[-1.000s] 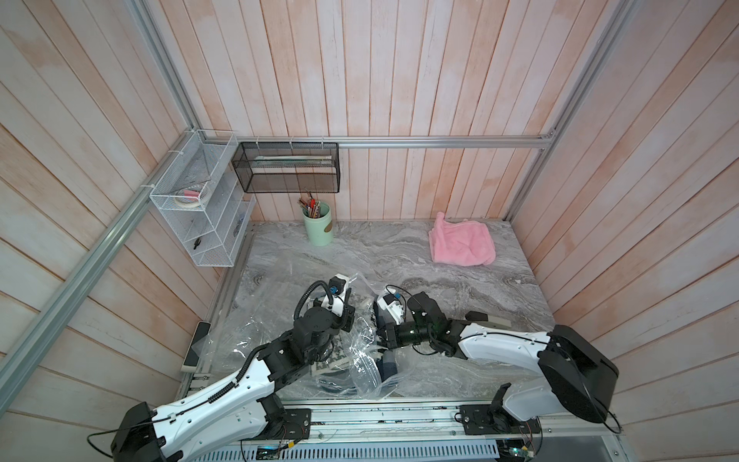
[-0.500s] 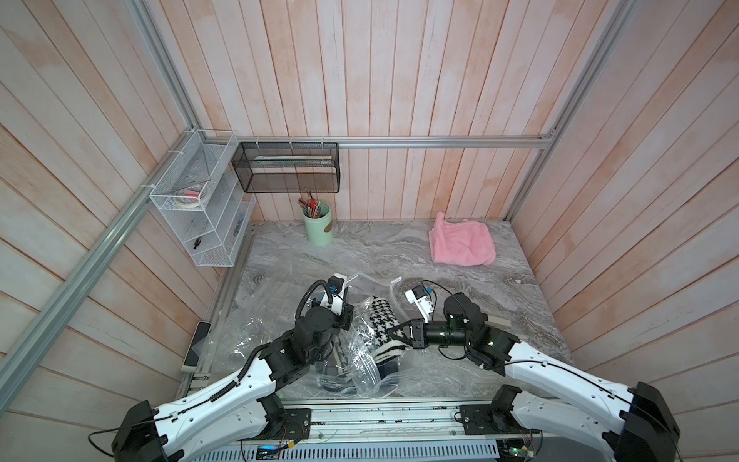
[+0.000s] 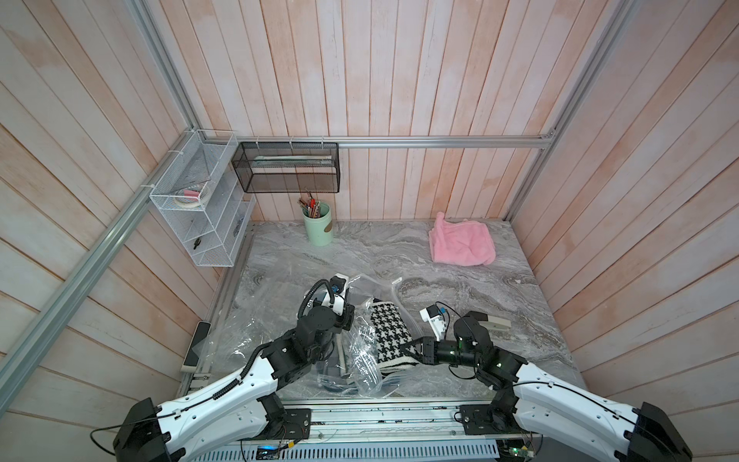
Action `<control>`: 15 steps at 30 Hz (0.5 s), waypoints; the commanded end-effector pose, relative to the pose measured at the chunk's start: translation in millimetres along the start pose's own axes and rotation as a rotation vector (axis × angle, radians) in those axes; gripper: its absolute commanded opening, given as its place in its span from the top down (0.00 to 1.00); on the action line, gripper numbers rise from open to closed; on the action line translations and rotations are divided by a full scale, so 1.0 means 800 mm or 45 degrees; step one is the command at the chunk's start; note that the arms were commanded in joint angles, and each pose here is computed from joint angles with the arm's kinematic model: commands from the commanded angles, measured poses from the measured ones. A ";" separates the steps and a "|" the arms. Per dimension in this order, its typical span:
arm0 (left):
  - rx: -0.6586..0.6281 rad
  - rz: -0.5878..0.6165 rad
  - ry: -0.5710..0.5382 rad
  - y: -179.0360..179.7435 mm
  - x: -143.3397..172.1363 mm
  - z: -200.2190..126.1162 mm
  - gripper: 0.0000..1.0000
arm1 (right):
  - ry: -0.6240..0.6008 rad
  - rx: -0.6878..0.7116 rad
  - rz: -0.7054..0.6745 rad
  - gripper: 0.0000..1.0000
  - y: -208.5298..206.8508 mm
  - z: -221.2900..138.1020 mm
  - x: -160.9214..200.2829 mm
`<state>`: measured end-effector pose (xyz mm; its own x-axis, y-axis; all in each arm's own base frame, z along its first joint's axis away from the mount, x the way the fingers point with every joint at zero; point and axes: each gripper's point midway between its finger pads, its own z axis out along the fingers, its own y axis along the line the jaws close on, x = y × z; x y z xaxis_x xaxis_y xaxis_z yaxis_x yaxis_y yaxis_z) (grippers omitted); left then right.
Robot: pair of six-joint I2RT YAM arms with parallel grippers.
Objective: Take the blanket out of the vacuum bag
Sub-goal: Take out the blanket from the vacuum bag.
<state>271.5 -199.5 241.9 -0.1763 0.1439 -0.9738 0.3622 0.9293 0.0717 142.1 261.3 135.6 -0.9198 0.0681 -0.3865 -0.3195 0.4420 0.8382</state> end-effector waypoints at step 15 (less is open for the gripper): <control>-0.009 -0.008 -0.023 0.004 -0.009 -0.001 1.00 | 0.042 -0.140 -0.045 0.41 0.022 0.023 -0.005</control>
<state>271.4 -199.6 241.3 -0.1776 0.1460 -0.9732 0.3634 0.9288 0.0730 147.2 276.3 133.8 -0.9168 0.0442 -0.3969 -0.3482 0.3985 0.8485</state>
